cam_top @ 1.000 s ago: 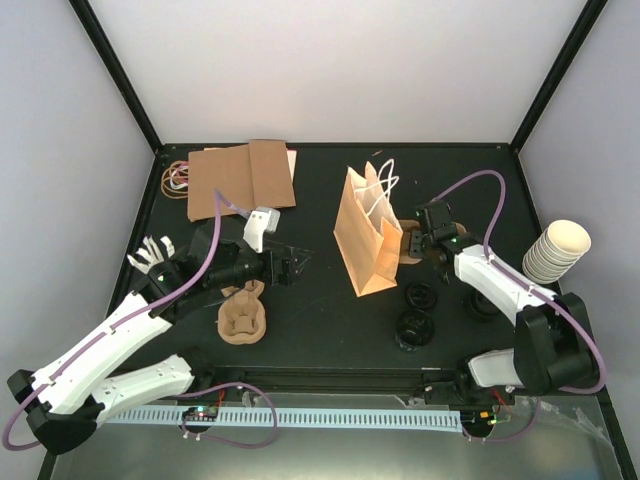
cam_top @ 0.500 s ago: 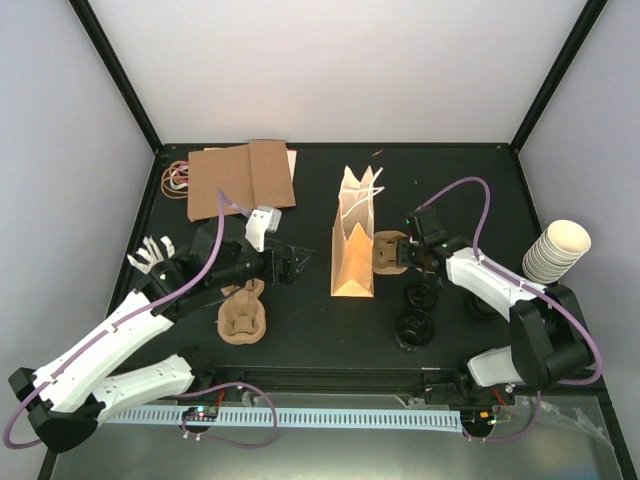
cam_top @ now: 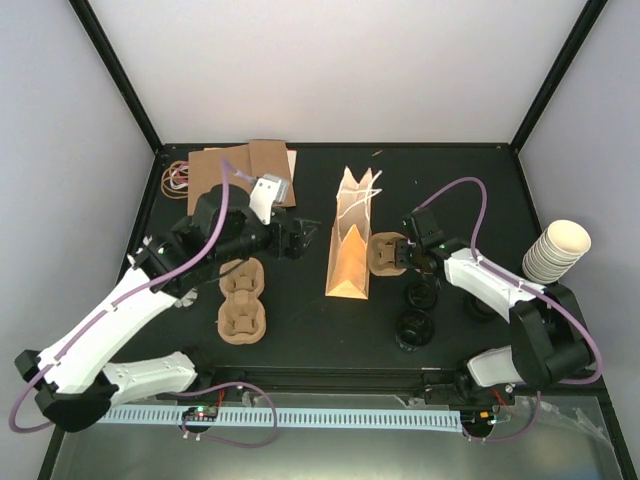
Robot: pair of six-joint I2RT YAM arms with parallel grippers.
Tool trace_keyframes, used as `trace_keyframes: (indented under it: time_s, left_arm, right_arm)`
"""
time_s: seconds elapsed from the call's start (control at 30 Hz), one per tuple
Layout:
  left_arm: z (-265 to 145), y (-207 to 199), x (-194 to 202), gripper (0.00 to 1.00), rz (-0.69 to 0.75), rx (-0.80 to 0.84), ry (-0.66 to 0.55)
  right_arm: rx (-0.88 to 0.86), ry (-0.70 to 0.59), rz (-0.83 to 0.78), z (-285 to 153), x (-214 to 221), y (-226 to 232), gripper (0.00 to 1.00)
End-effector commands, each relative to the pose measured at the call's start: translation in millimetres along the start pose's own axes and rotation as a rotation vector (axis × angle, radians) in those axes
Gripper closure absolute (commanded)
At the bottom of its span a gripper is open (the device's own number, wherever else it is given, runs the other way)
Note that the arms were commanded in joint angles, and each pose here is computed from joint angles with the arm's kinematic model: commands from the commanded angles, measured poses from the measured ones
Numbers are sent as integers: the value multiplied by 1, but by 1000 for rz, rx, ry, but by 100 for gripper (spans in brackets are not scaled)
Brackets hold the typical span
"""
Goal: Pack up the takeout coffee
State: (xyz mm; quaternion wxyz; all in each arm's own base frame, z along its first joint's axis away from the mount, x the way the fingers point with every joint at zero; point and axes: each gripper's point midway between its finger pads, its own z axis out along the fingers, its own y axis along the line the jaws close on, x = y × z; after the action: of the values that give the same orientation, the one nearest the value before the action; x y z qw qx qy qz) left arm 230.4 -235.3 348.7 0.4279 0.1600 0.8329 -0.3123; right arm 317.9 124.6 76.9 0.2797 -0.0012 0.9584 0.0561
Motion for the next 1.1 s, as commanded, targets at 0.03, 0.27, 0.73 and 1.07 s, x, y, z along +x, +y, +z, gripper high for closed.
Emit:
trace_keyframes:
  time_s: [0.03, 0.27, 0.73, 1.07]
  left_arm:
    - [16, -13, -11, 3, 102, 8, 75]
    - [47, -27, -21, 31, 187, 6, 176]
    - [104, -36, -27, 60, 428, -116, 308]
    - [126, -28, -20, 64, 461, -166, 355]
  right_arm:
    - [13, -65, -9, -13, -20, 1, 60]
    - [13, -86, -13, -20, -26, 1, 60]
    - [4, -117, -26, -32, -35, 3, 59]
    - [2, -136, -28, -40, -39, 2, 59]
